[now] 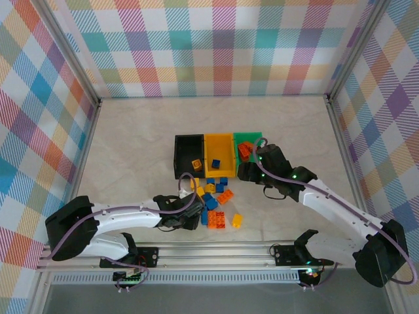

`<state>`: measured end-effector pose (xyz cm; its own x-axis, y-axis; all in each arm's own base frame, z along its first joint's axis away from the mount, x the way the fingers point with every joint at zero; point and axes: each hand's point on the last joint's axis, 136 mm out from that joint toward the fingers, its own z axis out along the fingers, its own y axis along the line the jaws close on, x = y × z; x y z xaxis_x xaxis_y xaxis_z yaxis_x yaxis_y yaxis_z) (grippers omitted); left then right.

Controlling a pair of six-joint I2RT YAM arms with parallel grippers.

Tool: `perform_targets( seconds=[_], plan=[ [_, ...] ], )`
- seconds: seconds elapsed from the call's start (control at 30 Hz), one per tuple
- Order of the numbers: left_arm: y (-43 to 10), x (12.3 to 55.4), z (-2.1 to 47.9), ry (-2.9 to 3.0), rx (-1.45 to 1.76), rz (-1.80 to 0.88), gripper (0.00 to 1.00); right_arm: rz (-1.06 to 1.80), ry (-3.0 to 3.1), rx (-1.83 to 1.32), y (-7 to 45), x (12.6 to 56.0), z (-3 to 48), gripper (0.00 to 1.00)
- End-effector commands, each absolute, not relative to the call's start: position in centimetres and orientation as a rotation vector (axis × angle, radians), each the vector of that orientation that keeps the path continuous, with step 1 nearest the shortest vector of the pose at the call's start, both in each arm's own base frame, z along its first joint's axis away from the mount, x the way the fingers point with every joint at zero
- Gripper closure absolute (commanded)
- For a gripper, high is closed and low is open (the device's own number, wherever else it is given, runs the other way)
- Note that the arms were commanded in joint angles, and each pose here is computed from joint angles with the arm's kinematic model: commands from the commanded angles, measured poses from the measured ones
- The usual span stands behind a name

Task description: Sort the legos into containers by color

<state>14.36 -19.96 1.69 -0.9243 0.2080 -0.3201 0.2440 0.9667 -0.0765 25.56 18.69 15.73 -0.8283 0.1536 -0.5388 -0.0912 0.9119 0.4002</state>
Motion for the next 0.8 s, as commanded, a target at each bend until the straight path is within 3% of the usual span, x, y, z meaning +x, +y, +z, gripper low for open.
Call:
perform_targets(
  seconds=[0.0,0.07,0.37,0.43,0.57,0.77],
  plan=[
    [-17.6,14.6,1.1,2.797,0.3,-0.031,0.29,0.532,2.495,0.072,17.9,25.1,15.1,0.27],
    [-18.2,15.0,1.3,2.781,0.31,-0.059,0.28,0.536,2.49,0.074,17.9,25.1,15.0,0.27],
    [-19.4,15.2,1.9,2.788,0.344,-0.093,0.66,0.522,2.474,0.081,17.4,24.9,15.6,0.27],
    [-19.4,15.3,3.1,2.77,0.333,-0.112,0.7,0.532,2.47,0.085,17.4,24.9,15.6,0.27],
    [-20.5,17.3,7.7,2.683,0.304,-0.178,0.72,0.541,2.482,0.092,17.4,24.6,15.1,0.27],
    [-25.9,24.2,14.5,2.535,0.273,-0.349,0.74,0.525,2.529,0.112,17.1,24.0,13.2,0.27]
  ],
)
